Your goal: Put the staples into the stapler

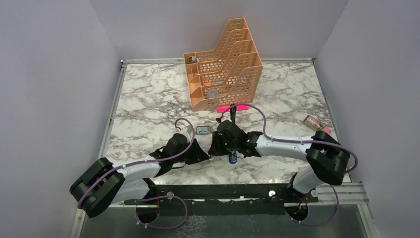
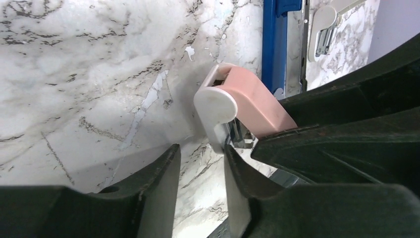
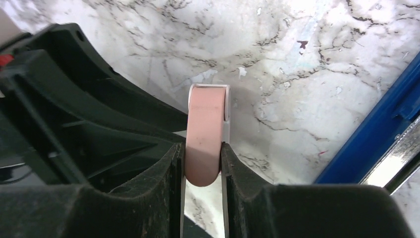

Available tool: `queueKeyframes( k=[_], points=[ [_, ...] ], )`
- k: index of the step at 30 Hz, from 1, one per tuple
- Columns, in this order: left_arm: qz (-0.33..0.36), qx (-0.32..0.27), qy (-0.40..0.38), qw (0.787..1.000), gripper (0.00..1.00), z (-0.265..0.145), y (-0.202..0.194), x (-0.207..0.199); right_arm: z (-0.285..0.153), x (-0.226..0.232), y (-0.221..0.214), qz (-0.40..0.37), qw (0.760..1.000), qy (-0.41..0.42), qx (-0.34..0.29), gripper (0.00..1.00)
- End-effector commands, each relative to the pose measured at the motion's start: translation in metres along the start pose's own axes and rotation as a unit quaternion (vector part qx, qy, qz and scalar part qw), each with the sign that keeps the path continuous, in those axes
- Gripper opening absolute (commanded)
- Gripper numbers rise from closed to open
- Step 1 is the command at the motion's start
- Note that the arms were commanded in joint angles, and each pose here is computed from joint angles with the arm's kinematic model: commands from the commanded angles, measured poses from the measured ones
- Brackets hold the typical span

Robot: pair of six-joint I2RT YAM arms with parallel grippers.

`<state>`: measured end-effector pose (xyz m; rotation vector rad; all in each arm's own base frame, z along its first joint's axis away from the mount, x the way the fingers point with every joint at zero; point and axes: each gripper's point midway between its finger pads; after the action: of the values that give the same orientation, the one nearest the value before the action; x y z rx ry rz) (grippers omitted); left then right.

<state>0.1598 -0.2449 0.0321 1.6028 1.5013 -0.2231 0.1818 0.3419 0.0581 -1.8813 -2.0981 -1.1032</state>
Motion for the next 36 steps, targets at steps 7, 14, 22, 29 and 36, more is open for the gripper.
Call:
queueKeyframes(
  k=[7,14,22,29,36],
  points=[
    [-0.018,-0.010,-0.027,0.999,0.33,-0.003,0.001,-0.007,-0.016,0.030,0.004,0.090,0.992,0.081,0.021,0.24],
    [-0.018,-0.015,-0.041,0.999,0.33,-0.003,0.003,-0.013,-0.018,0.040,0.002,0.105,0.988,0.111,0.033,0.23],
    [0.005,-0.003,-0.045,0.999,0.00,-0.002,-0.002,-0.011,-0.024,0.037,0.013,0.105,0.988,0.113,0.028,0.23],
    [0.022,0.024,-0.028,0.999,0.00,0.002,-0.016,0.002,-0.031,0.021,0.037,0.064,0.992,0.100,0.037,0.26],
    [0.045,0.046,-0.029,0.998,0.00,0.005,-0.024,0.006,-0.025,-0.003,0.061,0.034,0.997,0.056,0.031,0.37]
  ],
)
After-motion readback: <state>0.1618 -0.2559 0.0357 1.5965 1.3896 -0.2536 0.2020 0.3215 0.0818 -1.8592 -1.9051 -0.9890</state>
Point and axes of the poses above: each gripper's point midway between its finger pads, its own z axis out along the fingers, its own x axis along the line the jaws close on, y = z × x, and after that the axes turned 9 degrees about z, right-handed
